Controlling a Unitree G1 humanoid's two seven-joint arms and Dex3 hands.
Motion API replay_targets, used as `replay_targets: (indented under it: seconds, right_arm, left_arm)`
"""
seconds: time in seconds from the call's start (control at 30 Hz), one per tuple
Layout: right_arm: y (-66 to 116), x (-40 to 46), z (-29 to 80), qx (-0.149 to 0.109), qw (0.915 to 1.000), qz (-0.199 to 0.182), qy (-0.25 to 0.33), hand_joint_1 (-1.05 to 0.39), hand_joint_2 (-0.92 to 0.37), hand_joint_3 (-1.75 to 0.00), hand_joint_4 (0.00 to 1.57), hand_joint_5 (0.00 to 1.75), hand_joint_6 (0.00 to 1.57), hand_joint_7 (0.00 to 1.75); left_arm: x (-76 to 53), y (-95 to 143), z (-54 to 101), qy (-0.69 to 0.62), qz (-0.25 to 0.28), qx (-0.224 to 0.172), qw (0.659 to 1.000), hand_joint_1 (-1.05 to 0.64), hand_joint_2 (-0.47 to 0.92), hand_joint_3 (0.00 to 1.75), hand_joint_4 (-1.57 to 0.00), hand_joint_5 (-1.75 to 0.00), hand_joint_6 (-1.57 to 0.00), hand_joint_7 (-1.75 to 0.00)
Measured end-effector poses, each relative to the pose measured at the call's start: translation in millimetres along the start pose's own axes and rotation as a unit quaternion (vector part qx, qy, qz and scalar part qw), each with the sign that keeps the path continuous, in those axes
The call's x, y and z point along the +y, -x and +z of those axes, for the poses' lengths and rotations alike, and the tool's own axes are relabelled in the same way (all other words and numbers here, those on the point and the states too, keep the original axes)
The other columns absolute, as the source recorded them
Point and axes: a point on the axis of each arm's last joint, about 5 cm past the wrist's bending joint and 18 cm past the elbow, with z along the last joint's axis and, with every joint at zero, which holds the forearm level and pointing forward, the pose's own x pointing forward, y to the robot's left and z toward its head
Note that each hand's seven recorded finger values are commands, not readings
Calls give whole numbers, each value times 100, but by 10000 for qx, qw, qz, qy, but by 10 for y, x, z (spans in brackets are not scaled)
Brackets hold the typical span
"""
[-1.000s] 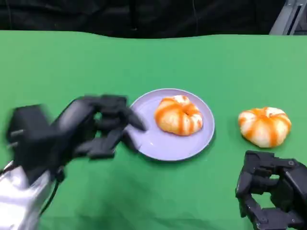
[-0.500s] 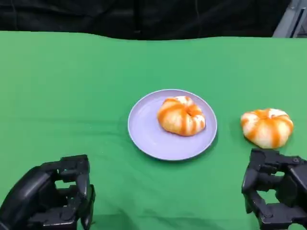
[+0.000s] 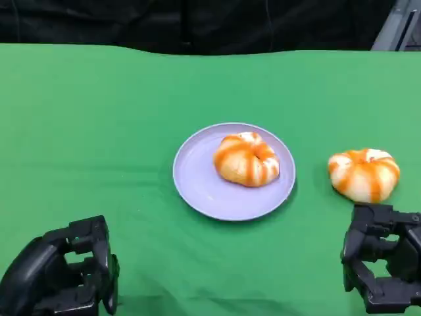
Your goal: Grasp the bread from the table and place it into the plate.
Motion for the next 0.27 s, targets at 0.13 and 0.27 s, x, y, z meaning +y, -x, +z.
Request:
replay_targets:
  seconds: [0.13,0.27]
  right_arm:
    - [5,-7,1,17,10000,12,10,4,-45,-127,91,164,91,136]
    - [9,-11,10,11,10000,25,38,4,-45,-126,91,164,92,136]
  left_arm:
    - [-16,-7,27,-27,8,-30,10000,10,63,127,-94,-175,-76,-175]
    - [-21,-8,29,-47,46,-14,10000,12,64,128,-93,-175,-75,-175]
